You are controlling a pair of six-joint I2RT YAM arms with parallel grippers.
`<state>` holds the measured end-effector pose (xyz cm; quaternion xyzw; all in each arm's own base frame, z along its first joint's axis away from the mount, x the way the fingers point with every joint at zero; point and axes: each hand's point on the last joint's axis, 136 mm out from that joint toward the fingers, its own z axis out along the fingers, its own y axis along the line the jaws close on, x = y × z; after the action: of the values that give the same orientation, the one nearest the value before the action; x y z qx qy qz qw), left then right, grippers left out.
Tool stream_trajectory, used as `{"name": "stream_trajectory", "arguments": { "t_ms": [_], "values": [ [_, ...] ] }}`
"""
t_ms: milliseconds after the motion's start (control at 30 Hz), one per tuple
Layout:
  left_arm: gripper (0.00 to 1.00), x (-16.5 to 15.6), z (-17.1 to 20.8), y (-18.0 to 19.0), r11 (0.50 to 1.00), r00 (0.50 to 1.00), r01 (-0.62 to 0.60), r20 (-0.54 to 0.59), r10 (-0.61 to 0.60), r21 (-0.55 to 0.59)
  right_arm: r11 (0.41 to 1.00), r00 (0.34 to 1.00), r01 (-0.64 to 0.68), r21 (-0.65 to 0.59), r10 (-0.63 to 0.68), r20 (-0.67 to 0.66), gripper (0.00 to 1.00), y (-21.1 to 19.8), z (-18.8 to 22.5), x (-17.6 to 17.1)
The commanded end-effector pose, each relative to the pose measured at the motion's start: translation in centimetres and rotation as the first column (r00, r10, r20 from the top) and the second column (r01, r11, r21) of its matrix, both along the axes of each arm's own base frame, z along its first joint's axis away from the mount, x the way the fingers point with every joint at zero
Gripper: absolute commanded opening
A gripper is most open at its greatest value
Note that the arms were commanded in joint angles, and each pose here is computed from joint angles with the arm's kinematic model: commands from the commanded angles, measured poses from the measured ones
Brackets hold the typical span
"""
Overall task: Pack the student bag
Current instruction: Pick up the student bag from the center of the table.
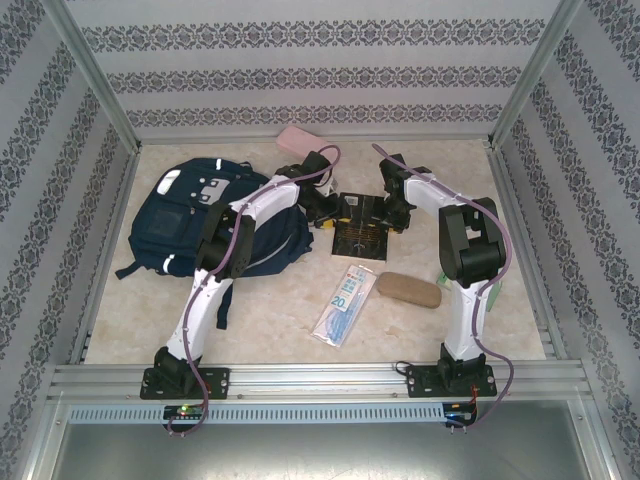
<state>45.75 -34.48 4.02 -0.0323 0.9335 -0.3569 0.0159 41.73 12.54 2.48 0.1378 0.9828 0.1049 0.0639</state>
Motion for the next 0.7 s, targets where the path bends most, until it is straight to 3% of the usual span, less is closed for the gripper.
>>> {"name": "stream_trajectory", "arguments": {
  "t_ms": [0, 200, 300, 533, 667],
  "values": [
    [0.49, 0.2, 7.2, -4.0, 0.953, 0.996, 0.065, 0.08, -0.043, -0.296, 0.988, 0.998, -0.052, 0.144, 0.057, -0.028, 0.51, 4.9, -0.3, -0.5],
    [0.49, 2.1, 13.7, -3.4, 0.809, 0.99, 0.035, 0.129, 0.051, -0.586, 0.988, 0.999, -0.034, 0.152, 0.039, -0.03, 0.51, 5.0, -0.2, -0.3],
    [0.48, 2.3, 14.0, -3.0, 0.77, 0.991, 0.023, 0.114, 0.064, -0.638, 0.988, 0.999, -0.028, 0.155, 0.032, -0.028, 0.51, 5.0, -0.1, -0.2],
    [0.47, 0.3, 7.1, -1.1, 0.934, 0.998, 0.036, 0.058, -0.017, -0.356, 0.989, 0.999, -0.021, 0.143, 0.025, -0.021, 0.51, 4.8, 0.2, 0.0],
    [0.49, -1.1, 5.0, -0.5, 0.96, 0.994, 0.111, 0.042, -0.103, -0.258, 0.99, 1.0, -0.017, 0.143, 0.019, -0.012, 0.51, 4.6, 0.4, 0.1]
  ]
}}
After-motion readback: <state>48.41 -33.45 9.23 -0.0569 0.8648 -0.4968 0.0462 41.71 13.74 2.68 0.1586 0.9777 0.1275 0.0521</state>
